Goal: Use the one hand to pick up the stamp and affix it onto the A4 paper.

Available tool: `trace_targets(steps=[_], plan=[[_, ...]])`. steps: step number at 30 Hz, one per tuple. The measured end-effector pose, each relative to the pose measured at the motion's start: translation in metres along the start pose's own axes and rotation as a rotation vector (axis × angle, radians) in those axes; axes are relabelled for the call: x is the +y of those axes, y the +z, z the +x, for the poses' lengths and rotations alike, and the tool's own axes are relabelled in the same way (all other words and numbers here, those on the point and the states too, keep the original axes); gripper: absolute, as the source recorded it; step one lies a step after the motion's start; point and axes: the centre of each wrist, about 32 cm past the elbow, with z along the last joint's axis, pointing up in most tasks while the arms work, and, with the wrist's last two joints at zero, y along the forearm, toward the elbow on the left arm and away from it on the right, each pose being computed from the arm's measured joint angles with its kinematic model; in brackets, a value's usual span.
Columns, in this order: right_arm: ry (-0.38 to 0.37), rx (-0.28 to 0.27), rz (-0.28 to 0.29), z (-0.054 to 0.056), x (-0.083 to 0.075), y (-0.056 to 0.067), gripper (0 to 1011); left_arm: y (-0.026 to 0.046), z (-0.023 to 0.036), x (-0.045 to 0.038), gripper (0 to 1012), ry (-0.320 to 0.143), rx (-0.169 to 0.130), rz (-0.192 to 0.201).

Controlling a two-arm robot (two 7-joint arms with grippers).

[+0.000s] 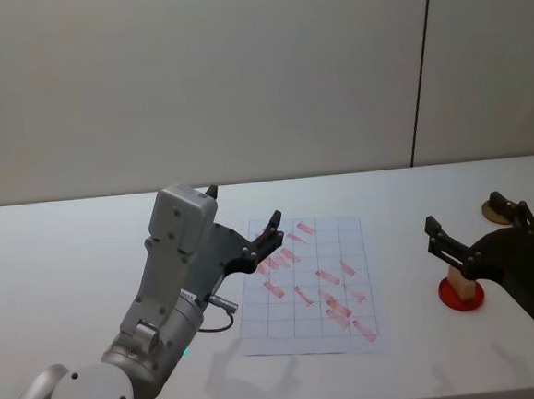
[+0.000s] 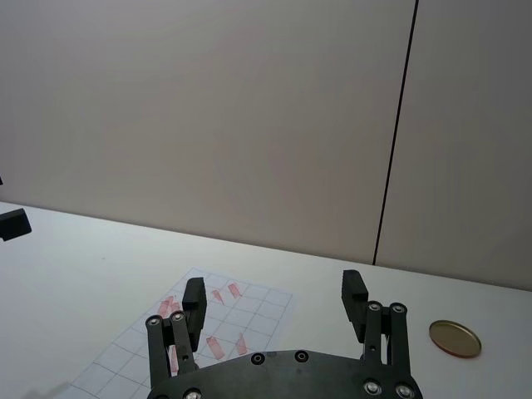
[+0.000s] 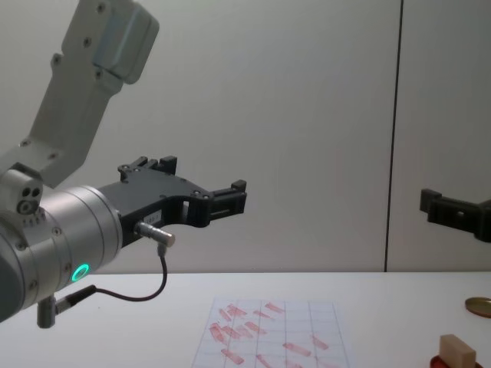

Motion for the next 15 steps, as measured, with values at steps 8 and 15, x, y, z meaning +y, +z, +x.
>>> trace_targets(steps=[8, 15], plan=[[0.000, 0.000, 0.000, 0.0000, 0.0000, 0.0000, 1001, 0.0000, 0.0000, 0.0000, 993, 0.000, 0.000, 0.000], [-0.001, 0.006, -0.008, 0.0012, 0.0011, -0.0012, 1001, 0.0000, 0.0000, 0.0000, 993, 0.000, 0.000, 0.000]])
